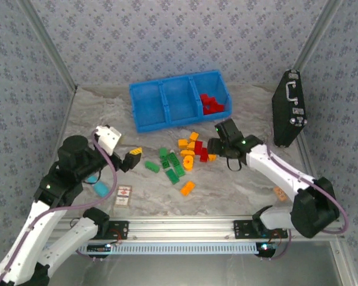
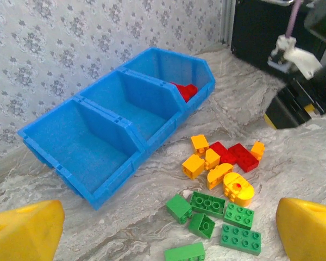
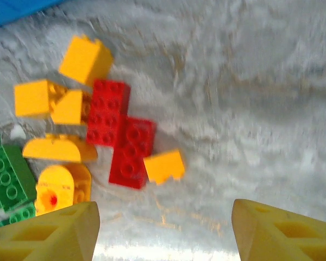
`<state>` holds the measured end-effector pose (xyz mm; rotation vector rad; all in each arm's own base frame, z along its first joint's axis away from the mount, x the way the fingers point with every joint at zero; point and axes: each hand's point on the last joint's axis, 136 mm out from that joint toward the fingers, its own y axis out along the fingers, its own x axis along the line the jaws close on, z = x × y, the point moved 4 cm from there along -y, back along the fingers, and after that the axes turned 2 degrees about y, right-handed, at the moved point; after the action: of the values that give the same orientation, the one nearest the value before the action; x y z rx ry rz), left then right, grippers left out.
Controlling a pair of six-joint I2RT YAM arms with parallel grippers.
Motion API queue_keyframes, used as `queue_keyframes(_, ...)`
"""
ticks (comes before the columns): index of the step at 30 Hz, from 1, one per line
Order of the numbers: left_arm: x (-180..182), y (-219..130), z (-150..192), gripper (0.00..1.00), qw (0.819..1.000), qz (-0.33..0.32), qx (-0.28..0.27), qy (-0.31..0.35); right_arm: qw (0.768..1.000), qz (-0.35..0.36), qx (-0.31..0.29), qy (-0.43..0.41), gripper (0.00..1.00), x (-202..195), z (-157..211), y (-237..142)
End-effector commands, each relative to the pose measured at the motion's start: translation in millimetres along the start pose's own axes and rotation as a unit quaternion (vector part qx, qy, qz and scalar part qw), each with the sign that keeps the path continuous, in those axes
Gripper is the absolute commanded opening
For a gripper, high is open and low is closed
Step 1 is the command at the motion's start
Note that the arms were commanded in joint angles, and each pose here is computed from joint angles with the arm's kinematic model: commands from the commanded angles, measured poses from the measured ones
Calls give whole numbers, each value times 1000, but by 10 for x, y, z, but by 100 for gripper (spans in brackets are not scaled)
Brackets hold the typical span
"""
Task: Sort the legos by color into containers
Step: Pick up the lego from the center of the table.
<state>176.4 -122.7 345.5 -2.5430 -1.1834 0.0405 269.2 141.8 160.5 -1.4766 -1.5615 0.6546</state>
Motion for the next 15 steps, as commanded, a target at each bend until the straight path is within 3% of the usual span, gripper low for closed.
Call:
queue_keyframes(1,-19,-18,14,100,1000,4,5,-10,997,-10,29,64,67,-45,245,39)
queue_keyframes(15,43,25,39,100,1000,-16,18,-3,994,-24,91,51,68,288,367,539)
